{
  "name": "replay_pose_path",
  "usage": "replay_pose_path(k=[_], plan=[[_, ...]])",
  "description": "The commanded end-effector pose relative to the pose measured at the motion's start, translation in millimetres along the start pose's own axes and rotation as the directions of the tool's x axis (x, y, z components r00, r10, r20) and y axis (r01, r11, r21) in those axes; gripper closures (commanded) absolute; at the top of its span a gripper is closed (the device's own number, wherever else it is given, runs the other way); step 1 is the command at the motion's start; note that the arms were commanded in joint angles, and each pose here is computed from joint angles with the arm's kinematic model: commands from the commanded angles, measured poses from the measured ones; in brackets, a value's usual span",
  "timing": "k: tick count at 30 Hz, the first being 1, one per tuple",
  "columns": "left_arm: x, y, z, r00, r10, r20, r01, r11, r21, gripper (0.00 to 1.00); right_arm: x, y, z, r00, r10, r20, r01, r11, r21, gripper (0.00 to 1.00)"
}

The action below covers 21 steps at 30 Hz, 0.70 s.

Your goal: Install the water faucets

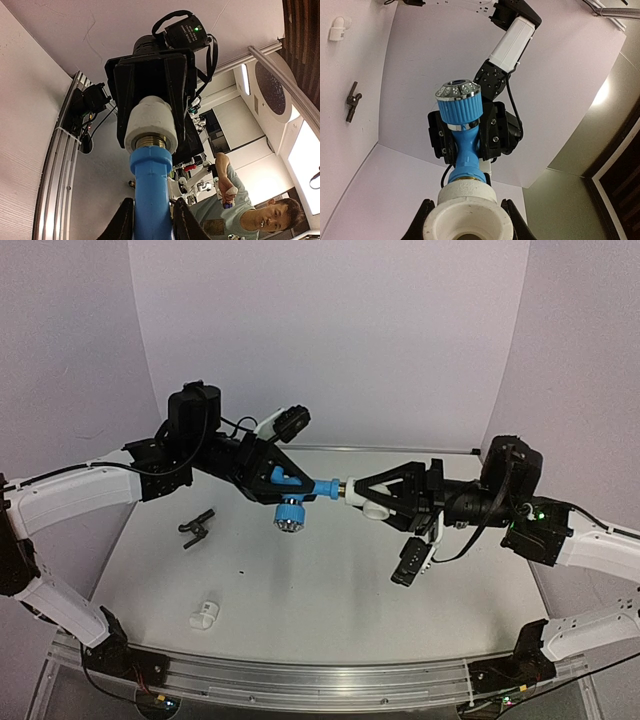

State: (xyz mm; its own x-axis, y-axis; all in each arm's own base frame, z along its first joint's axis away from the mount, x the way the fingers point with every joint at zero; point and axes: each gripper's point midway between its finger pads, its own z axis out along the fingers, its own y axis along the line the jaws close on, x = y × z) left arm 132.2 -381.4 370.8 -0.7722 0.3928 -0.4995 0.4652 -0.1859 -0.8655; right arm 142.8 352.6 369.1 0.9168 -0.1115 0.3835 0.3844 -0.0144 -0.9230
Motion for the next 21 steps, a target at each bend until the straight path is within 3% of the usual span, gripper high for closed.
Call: replay_pose_path(k=[1,13,21], plan=[[-14,-33,2,0.987,0.155,0.034,-0.156,0.987,0.026,1.0,-5,-22,4,0.999,-0.014,0.04,0.012,0.999,0.049,1.0],[-14,-33,2,0.98,0.198,0.035,-0.199,0.98,0.022,1.0,-1,-52,0,0.981,0.188,0.039,-0.192,0.972,0.132,1.0],[-13,-35,1,0.973,0.229,0.036,-0.23,0.973,0.02,1.0,-3,-63,-3,0.936,0.341,0.084,-0.35,0.926,0.145,1.0]])
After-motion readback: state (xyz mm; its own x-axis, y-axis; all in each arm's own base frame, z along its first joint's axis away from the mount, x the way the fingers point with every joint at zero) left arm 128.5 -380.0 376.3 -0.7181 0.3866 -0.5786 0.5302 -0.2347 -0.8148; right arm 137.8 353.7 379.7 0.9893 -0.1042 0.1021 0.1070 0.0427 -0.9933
